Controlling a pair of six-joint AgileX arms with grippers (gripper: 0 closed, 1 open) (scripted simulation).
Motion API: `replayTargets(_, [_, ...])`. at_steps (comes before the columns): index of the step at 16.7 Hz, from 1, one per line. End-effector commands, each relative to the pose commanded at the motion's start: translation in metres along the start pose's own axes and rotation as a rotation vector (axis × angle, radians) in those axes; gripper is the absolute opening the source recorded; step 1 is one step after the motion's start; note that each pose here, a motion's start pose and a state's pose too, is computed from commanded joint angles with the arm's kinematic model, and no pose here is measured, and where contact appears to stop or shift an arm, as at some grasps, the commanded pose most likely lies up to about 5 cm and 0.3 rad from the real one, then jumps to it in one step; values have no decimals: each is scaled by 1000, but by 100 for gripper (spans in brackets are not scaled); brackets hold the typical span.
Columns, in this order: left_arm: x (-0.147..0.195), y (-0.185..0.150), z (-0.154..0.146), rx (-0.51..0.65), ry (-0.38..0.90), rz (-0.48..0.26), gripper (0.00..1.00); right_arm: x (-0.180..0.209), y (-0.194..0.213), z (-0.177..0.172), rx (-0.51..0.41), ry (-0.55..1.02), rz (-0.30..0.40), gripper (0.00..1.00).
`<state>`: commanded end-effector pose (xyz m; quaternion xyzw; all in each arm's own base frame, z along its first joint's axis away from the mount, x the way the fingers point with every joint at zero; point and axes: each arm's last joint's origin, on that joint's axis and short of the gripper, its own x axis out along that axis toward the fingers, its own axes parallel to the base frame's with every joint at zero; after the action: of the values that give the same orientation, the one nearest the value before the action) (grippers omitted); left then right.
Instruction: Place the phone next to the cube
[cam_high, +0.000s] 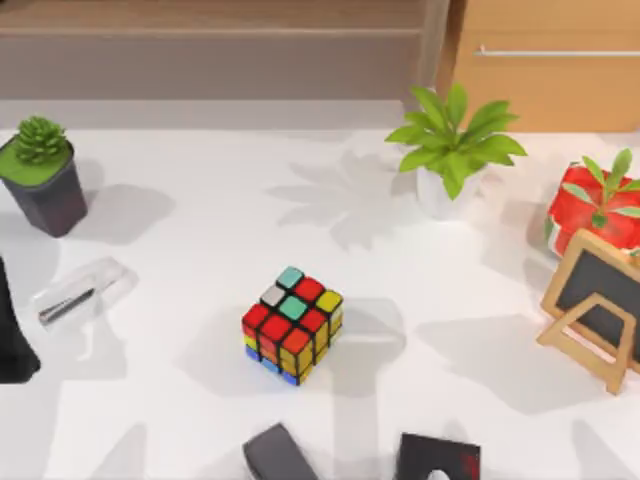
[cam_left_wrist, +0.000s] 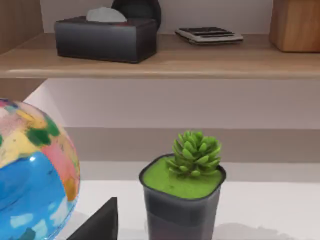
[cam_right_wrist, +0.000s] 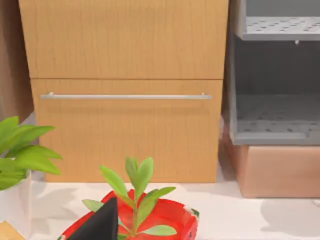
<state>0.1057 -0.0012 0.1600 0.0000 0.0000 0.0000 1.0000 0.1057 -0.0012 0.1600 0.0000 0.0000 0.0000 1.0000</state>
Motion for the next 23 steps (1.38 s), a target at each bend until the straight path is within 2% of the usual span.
replayTargets(3, [0,0,0,0,0,0,100,0,0,2,-6,8,-5,100])
replayTargets(7, [0,0,0,0,0,0,100,4,-7,21,-82,129,-63,100])
replayTargets(10, [0,0,0,0,0,0,100,17,-18,42,-166,321,-120,100])
replayTargets(14, [0,0,0,0,0,0,100,57,-46,60,-251,690,-154,100])
replayTargets(18, [0,0,0,0,0,0,100,104,-92,54,-268,1062,-109,100])
replayTargets(23, [0,0,0,0,0,0,100,144,-154,24,-215,1387,13,100])
